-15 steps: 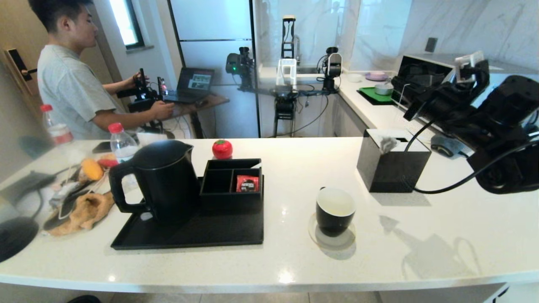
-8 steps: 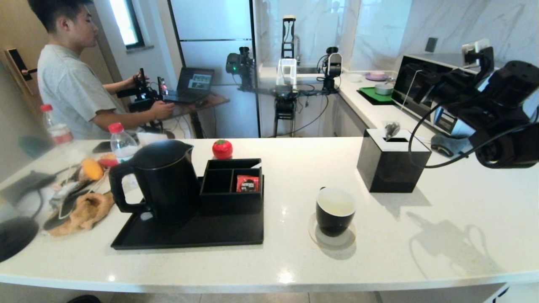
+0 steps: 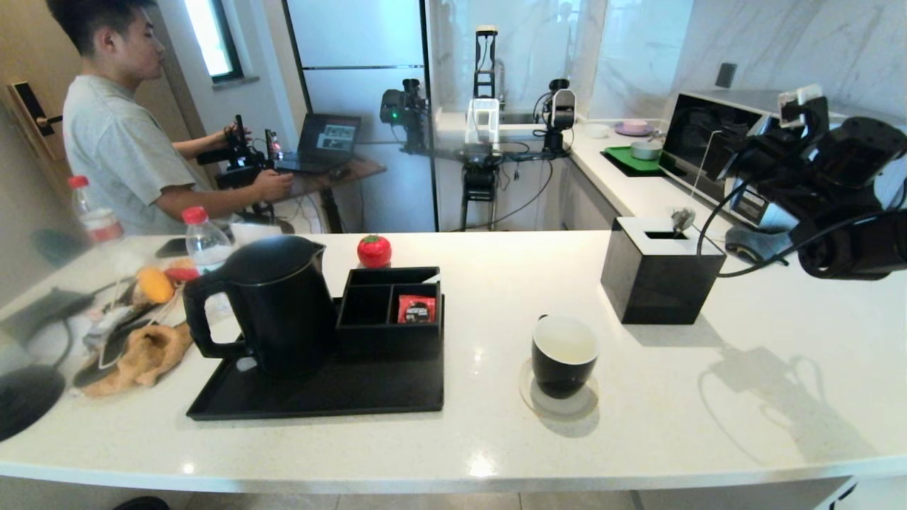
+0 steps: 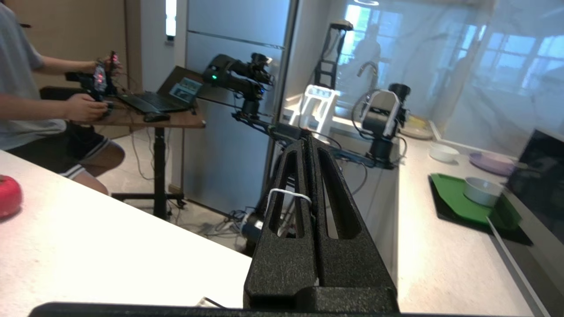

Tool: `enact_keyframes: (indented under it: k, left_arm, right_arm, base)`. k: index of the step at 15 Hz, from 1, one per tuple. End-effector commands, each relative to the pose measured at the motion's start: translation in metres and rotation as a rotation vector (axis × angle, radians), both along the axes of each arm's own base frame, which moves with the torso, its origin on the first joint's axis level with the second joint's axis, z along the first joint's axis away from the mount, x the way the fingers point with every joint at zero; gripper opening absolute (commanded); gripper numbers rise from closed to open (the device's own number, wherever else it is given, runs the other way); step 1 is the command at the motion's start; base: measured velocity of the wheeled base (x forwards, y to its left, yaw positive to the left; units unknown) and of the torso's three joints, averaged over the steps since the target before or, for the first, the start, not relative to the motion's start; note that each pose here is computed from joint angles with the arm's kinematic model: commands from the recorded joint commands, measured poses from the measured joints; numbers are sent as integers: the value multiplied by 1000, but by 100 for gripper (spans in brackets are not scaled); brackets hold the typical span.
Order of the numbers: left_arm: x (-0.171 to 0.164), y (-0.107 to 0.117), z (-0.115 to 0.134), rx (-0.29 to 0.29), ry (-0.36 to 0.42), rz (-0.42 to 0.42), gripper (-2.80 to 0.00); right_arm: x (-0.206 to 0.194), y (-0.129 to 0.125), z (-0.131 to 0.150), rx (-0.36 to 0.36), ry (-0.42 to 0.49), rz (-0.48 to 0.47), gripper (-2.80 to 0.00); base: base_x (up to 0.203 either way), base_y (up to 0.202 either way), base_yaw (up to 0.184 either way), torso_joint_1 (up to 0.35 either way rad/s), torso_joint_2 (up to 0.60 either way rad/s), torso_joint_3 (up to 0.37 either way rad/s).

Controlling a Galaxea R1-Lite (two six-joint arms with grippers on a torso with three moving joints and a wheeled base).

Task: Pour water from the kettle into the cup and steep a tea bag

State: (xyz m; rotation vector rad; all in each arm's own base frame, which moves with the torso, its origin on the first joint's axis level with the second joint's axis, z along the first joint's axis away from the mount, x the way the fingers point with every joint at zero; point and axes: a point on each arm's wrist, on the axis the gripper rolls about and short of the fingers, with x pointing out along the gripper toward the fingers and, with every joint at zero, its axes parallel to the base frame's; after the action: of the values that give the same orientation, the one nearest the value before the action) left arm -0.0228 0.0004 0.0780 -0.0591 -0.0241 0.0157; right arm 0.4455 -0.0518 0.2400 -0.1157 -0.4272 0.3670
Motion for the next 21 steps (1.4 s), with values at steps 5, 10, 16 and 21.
enact_keyframes:
  k: [5,10,16,21]
  left_arm:
    - [0,0,0,-1,-1,0,-280]
    - [0,0,0,-1,-2,0,-280]
    - [0,0,0,-1,-1,0,-280]
    - [0,0,0,-1,-1,0,-280]
  right_arm:
    - [7,-10,-15,2,25,-15,-280]
    - [8,-3,-16,2,29,2,-280]
    - [11,4,-34,2,63,14,-280]
    - [4,5,-59,7,110,15,-280]
  base:
    - [0,0,0,0,0,0]
    - [0,0,0,0,0,0]
    - [0,0,0,0,0,0]
    - [0,0,0,0,0,0]
